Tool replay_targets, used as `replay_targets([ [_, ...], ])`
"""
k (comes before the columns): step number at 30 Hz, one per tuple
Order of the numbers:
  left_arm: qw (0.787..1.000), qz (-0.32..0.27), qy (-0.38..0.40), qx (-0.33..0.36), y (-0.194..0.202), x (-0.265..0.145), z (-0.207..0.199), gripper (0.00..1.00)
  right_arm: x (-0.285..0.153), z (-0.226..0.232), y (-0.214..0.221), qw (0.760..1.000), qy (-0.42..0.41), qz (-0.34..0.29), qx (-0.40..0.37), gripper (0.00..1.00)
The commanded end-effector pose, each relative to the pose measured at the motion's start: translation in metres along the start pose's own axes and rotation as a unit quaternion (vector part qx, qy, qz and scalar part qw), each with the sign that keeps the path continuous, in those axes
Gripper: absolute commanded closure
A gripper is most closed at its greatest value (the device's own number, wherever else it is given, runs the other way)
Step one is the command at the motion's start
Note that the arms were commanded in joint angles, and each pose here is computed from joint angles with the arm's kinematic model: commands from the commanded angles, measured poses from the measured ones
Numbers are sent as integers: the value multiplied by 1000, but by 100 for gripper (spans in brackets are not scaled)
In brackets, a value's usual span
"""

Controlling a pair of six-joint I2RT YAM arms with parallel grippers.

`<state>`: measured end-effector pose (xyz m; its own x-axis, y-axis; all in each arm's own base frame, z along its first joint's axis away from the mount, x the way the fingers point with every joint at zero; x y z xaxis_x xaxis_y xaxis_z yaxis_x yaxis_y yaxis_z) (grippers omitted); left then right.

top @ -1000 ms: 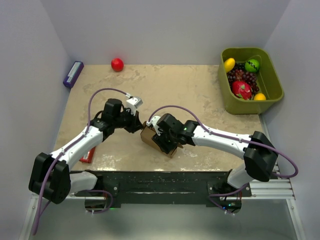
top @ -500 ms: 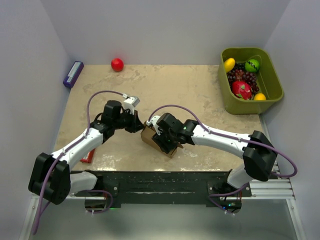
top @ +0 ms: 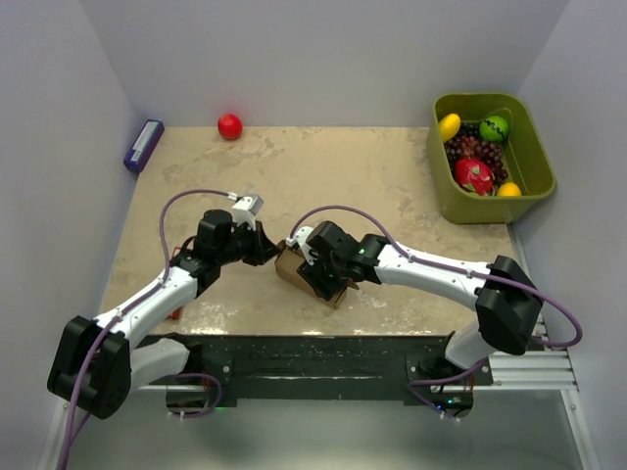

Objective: Fold the paper box

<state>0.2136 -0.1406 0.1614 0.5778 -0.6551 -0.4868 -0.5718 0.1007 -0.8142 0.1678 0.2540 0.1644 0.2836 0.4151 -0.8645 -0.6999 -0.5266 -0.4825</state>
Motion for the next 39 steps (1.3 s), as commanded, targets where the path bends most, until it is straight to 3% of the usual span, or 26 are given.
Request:
replay_targets([
  [1, 998, 25, -46, -16, 16, -1, 9, 100, 10, -13, 16, 998, 35, 50, -13, 73],
  [14, 995, 41, -82, -36, 39, -3, 14, 100, 7, -16, 6, 998, 55, 29, -23, 73],
  [19, 995, 50, -81, -33, 42, -1, 13, 100, 6, -16, -2, 998, 64, 12, -27, 66],
  [24, 995, 40, -87, -26, 34, -2, 13, 100, 1, -16, -5, 997, 79, -4, 0, 52],
  [27, 995, 36, -91, -23, 30, -2, 13, 100, -3, -14, -5, 996, 81, -13, 27, 39],
  [28, 995, 36, -91, -22, 29, -2, 12, 100, -6, -14, -5, 996, 80, -18, 35, 29],
  [31, 995, 37, -91, -20, 27, -1, 12, 100, -14, -13, -5, 994, 84, -27, 62, 19],
  [39, 996, 36, -84, -6, 18, 3, 6, 100, -45, -12, -8, 986, 99, -68, 119, 13],
])
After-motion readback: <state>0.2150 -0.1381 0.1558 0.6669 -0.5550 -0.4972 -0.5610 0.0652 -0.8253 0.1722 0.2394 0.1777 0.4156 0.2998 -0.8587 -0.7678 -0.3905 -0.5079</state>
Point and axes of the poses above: each gripper's point midway between its finger pads, its own x axis out along the fingers, its own z axis along the line the jaws close on, y = z × x, the point moved 9 cm from there along -x, back along the fingers, and after that the axes turned 13 degrees about x, right-handed, at the moved point
